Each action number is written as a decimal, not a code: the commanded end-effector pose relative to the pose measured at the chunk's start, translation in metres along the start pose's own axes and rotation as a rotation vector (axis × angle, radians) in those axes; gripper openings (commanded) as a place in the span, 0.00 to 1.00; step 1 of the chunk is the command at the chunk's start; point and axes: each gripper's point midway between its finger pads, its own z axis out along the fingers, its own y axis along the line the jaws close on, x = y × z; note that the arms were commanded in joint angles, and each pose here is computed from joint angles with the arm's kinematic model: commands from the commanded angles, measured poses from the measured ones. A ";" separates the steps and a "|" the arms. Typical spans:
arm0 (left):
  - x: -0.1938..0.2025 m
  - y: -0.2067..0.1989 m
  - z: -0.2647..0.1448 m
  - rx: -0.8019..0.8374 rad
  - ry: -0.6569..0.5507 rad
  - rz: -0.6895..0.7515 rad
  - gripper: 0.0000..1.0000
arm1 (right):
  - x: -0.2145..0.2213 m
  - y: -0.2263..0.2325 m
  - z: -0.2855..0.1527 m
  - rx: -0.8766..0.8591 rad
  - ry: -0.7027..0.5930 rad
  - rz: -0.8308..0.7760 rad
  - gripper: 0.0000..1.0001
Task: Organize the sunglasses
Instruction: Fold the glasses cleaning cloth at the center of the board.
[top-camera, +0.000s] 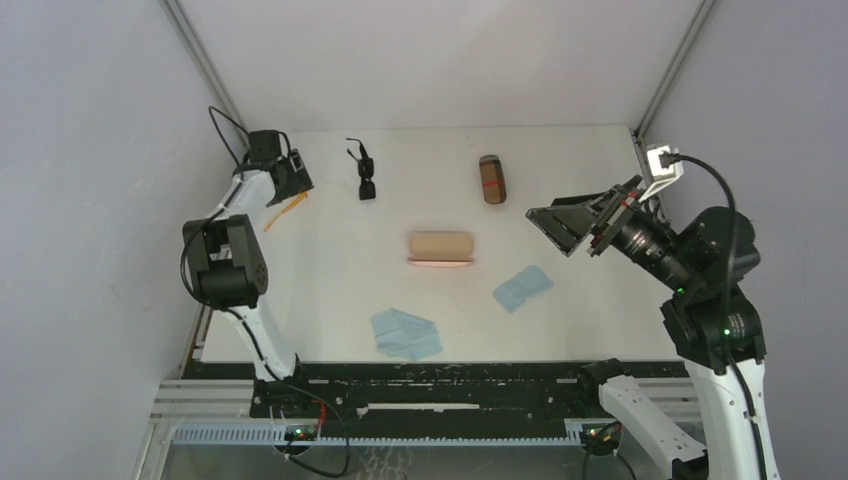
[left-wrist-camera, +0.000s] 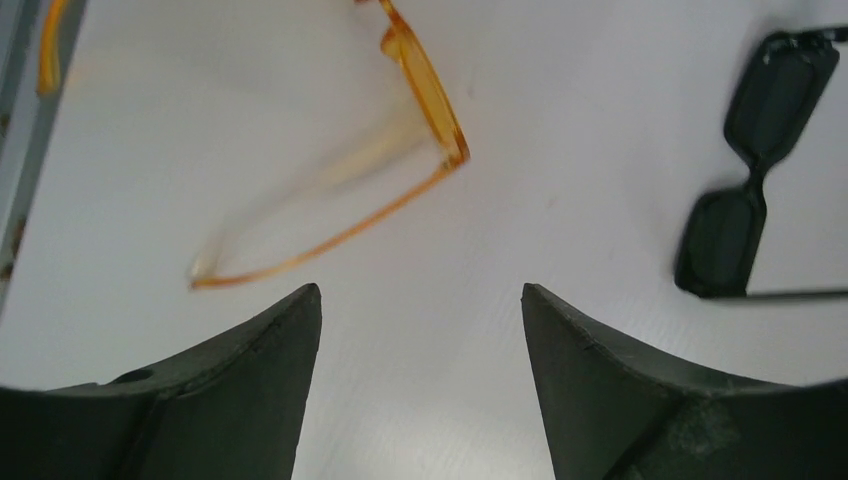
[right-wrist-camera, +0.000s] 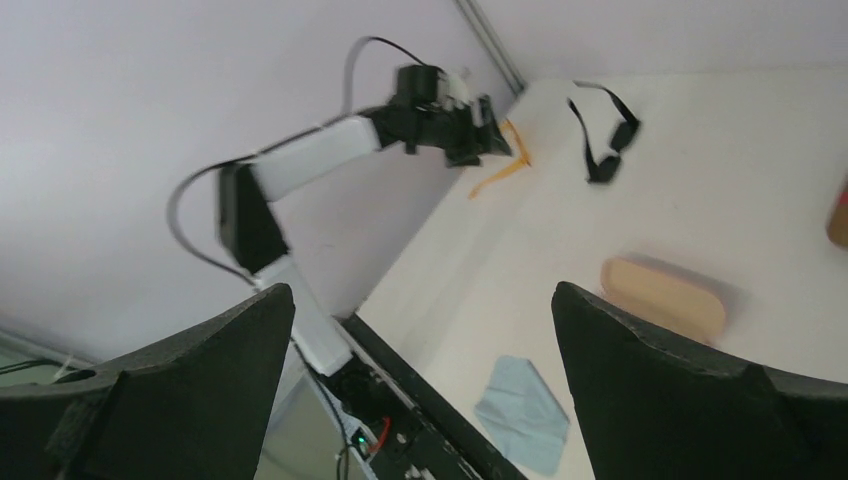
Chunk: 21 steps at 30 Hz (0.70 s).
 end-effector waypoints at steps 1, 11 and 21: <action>0.006 -0.041 -0.076 0.065 -0.086 -0.017 0.77 | 0.034 -0.069 0.002 0.221 0.036 -0.012 1.00; 0.180 -0.107 -0.177 0.259 -0.020 0.120 0.73 | 0.144 -0.181 -0.013 0.516 0.255 0.031 0.96; 0.300 -0.108 -0.205 0.408 0.115 0.102 0.73 | 0.154 -0.154 0.012 0.421 0.309 0.037 0.95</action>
